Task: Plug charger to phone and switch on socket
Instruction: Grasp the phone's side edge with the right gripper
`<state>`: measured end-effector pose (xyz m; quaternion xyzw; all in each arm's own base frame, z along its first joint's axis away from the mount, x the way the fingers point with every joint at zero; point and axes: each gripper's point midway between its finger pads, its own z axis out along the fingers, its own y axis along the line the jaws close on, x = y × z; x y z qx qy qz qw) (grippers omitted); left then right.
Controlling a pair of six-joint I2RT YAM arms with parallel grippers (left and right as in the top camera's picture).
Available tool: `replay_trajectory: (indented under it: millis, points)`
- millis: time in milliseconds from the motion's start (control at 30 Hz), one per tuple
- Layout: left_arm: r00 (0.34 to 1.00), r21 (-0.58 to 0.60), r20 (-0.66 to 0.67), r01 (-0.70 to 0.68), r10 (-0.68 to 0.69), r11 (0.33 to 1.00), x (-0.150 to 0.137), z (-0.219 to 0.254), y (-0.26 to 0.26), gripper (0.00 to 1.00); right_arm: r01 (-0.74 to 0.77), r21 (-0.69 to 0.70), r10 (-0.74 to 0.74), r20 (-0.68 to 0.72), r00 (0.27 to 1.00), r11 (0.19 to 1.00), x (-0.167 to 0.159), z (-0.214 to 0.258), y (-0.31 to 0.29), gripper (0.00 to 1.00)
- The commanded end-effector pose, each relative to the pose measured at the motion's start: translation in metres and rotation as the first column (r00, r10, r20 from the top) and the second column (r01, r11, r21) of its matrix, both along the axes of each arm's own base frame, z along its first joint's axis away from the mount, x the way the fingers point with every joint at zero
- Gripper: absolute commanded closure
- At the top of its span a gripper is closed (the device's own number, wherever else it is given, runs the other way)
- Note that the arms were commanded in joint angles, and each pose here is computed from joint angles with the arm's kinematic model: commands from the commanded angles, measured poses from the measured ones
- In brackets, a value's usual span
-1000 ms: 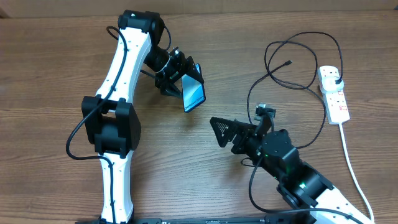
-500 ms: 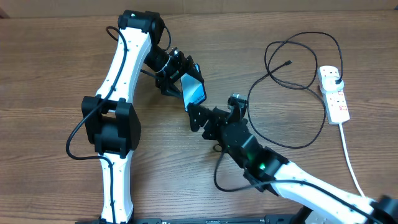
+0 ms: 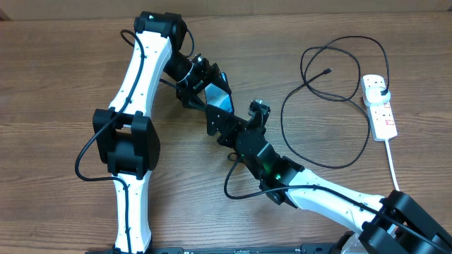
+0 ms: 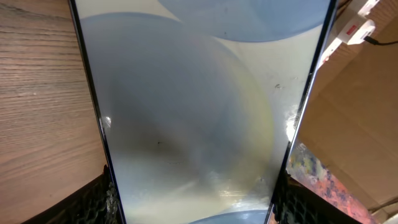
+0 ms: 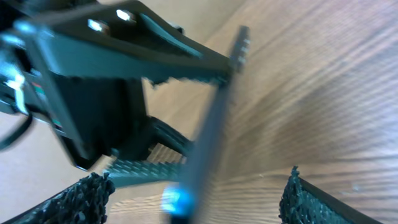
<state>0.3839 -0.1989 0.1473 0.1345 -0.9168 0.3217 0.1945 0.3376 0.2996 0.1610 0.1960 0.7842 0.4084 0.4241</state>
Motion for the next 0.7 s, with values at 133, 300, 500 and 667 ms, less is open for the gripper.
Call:
replay_trajectory:
  millis: [133, 300, 500, 667]
  points:
    - [0.999, 0.001, 0.026, 0.033, -0.033, 0.999, -0.004, 0.007, -0.016, 0.44, 0.043, 0.022, -0.044, 0.032, 0.999, 0.999, 0.014, 0.017, -0.003, 0.21]
    - [0.998, 0.000, 0.024, 0.058, -0.058, 0.998, -0.010, 0.007, -0.025, 0.44, 0.061, 0.011, -0.061, 0.022, 0.998, 0.998, 0.018, 0.014, -0.010, 0.31]
    - [0.996, -0.003, 0.023, 0.080, -0.080, 0.997, -0.015, 0.007, -0.034, 0.44, 0.073, -0.020, -0.073, -0.011, 0.997, 0.997, 0.018, 0.003, -0.016, 0.46]
    - [0.996, -0.002, 0.019, 0.091, -0.091, 0.996, -0.018, 0.007, -0.038, 0.44, 0.072, -0.022, -0.073, -0.013, 0.997, 0.997, 0.018, 0.002, -0.016, 0.62]
